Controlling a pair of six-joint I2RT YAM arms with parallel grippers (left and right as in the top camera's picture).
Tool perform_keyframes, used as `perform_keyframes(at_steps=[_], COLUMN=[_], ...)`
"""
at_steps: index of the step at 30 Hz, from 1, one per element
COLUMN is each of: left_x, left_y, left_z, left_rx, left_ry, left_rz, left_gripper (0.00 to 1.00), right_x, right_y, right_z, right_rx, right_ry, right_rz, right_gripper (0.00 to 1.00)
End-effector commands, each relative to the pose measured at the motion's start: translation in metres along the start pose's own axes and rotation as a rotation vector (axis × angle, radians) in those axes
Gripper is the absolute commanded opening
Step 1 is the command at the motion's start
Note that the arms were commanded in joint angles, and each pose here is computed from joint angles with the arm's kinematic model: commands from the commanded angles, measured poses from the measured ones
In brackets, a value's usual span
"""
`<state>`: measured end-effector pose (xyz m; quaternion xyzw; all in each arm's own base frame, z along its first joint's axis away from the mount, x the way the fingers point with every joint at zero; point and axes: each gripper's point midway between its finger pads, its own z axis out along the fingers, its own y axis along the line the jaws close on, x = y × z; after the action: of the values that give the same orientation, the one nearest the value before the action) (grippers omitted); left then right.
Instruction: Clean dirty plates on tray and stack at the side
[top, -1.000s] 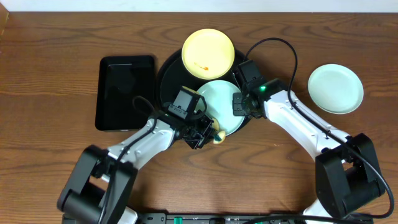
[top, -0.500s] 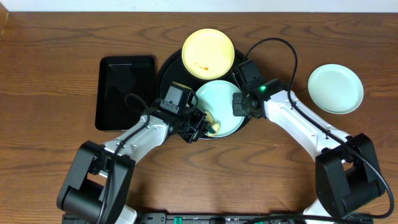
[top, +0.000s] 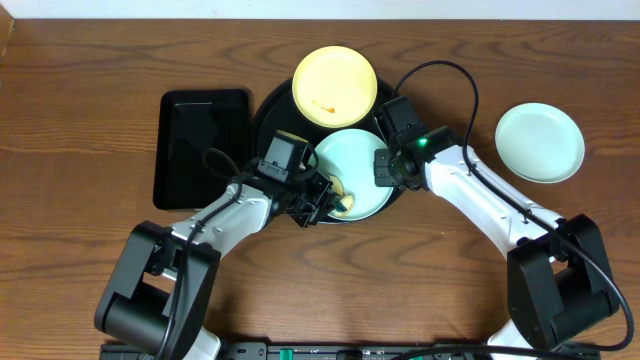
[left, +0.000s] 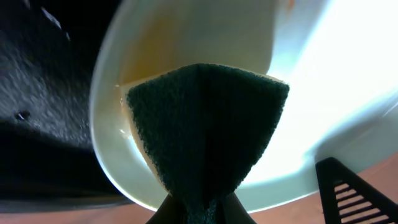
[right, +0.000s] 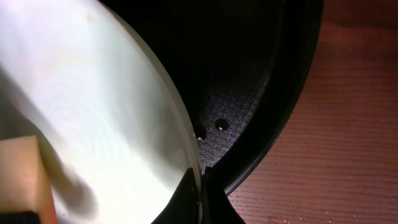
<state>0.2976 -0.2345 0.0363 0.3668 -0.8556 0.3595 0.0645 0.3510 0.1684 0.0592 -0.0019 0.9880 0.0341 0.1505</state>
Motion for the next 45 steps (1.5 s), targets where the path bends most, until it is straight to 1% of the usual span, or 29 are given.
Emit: perform_keyframes(at_steps=[1,12,18,21,23,26,27,29,33,35,40,45], left_x=[-0.016,-0.037,-0.051,-0.061,-0.063,-0.053,-0.049,-0.038,-0.008,0.006,0.031,0.046], left_y=[0.009,0.007,-0.009,-0.026,-0.044,-0.081,-0.088,-0.092,-0.078,-0.064,-0.036,-0.025], left_z=[0.0,-0.01,-0.017,-0.023,-0.03,-0.045,-0.049,-0.051,-0.039,-0.029,-0.012,-0.005], left_rx=[-0.024,-0.005,0.063,0.131,0.212,0.381,0.414,0.442,0.394,0.33,0.204,0.156], left_ry=[-0.056,-0.103,-0.144,-0.176,-0.174,-0.121,-0.103,-0.041,0.101,0.151,0.228,0.263], left_rz=[0.037,0.107,0.186,0.216,0.253,0.36,0.382,0.372,0.349,0.314,0.259,0.263], left_gripper=[0.08,0.08,0.07,0.08,0.07,0.07,0.07,0.07,0.07,0.07,0.07,0.08], right_x=[0.004,0.004,0.004,0.004,0.004,0.004,0.004,0.004,0.004,0.004,0.004,0.004], right_y=[0.0,0.0,0.0,0.0,0.0,0.0,0.0,0.0,0.0,0.0,0.0,0.0], right_z=[0.003,0.003,0.003,0.003,0.003,0.003,0.003,0.003,0.003,0.003,0.003,0.003], right_rx=[0.004,0.004,0.004,0.004,0.004,0.004,0.005,0.004,0.005,0.005,0.005,0.005], right_ry=[0.013,0.012,0.012,0.012,0.012,0.012,0.012,0.012,0.012,0.012,0.012,0.012], right_rz=[-0.016,-0.016,-0.016,-0.016,-0.016,-0.016,-0.016,-0.016,-0.016,-0.016,-0.016,-0.016], right_gripper=[0.01,0.01,0.01,0.01,0.01,0.01,0.01,0.01,0.01,0.01,0.01,0.01])
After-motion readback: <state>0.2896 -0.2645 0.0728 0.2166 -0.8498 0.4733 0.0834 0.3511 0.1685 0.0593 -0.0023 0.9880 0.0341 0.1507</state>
